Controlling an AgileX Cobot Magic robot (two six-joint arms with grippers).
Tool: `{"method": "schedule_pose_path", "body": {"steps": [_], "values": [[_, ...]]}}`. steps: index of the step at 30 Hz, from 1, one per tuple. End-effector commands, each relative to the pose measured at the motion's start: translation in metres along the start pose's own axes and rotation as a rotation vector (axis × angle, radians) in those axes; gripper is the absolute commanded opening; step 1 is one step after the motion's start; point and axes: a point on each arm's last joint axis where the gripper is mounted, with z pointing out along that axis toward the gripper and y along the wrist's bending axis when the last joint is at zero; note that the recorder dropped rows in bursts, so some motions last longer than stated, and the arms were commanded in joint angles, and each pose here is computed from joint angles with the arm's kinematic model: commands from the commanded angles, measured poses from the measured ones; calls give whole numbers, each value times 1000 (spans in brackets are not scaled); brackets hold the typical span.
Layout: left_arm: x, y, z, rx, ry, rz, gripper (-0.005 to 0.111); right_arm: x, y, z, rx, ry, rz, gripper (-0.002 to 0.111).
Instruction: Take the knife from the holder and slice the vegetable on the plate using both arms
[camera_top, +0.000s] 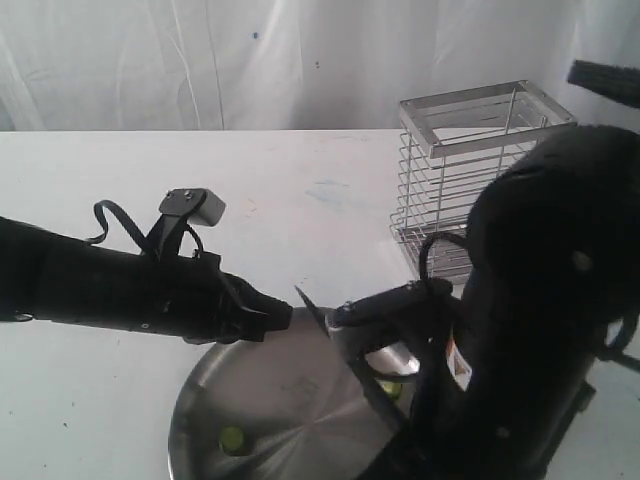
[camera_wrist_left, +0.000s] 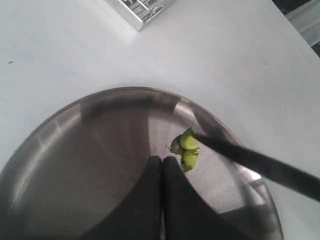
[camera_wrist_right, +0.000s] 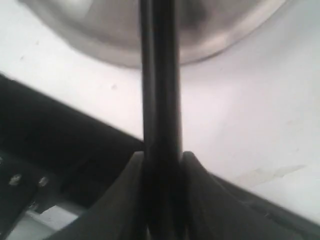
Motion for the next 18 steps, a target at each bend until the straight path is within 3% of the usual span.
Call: {"method": "schedule_pose_path", "body": {"steps": [1, 9, 12, 16, 18], "values": [[0, -1, -2, 7, -17, 6, 0, -32, -41, 11, 119, 39, -133, 0], [4, 6, 2, -37, 8, 23, 0, -53, -54, -6, 219, -16, -312, 0], [18, 23, 14, -104, 76, -40, 0, -53, -61, -6, 295, -26, -256, 0], [30, 22, 27, 48, 100, -93, 0, -48, -65, -17, 313, -72, -227, 0], [31, 30, 31, -2, 118, -87, 0, -45, -70, -24, 314, -99, -187, 0]]}}
